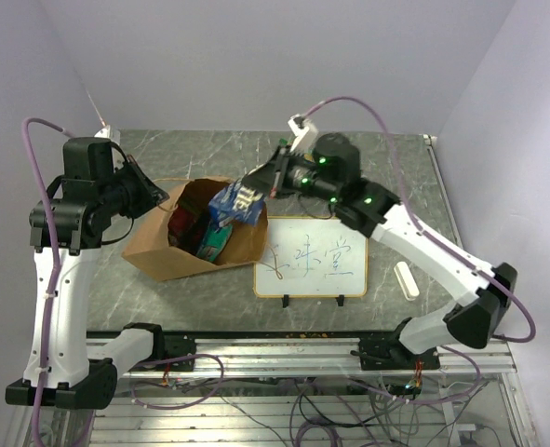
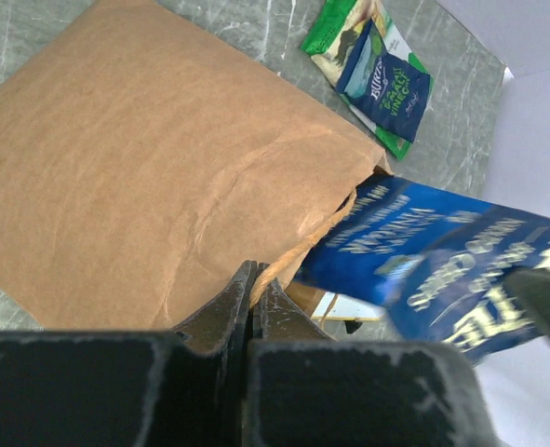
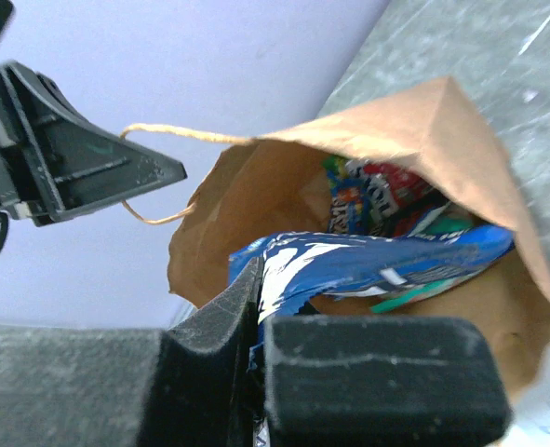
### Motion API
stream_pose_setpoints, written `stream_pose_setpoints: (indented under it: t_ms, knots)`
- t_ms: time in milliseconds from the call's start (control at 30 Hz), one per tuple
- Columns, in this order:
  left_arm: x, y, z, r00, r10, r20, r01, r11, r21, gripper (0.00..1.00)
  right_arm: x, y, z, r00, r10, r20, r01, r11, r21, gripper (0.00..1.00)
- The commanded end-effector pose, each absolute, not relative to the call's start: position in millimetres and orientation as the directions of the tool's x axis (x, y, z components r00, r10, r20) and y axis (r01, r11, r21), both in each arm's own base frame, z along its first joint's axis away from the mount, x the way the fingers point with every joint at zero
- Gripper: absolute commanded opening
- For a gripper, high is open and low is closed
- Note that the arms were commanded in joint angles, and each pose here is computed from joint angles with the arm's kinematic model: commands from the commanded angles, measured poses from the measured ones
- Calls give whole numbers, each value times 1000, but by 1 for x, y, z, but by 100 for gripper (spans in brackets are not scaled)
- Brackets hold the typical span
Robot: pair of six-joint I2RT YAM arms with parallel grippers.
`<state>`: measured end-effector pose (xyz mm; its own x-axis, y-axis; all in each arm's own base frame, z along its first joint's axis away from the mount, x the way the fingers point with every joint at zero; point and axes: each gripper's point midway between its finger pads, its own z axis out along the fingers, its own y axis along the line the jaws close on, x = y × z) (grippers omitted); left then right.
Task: Take the snacks out of the paper bag
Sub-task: Take out the snack from the paper bag.
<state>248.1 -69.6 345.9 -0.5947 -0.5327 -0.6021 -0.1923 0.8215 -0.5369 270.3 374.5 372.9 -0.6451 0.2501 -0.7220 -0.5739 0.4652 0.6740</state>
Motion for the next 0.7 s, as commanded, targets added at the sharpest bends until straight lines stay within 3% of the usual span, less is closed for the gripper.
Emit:
stream_pose_setpoints:
  t_ms: [0,267,467,667]
  knots:
    - [252,-57,349,-563,-529,-635,-221,837,-501,7,291,329,424,-489,298,-820,-669,475,571,0]
    - [259,-55,341,-577,-534,-618,-250,836,-489,7,383,245,416,-406,331,-852,-470,724,506,0]
    - [263,-55,347,-569,-545,-616,-260,830,-493,7,447,186,346,-536,336,-775,-253,812,527,0]
    - [263,-50,351,-565,-532,-630,-270,841,-468,7,475,134,270,-682,309,-663,-81,869,488,0]
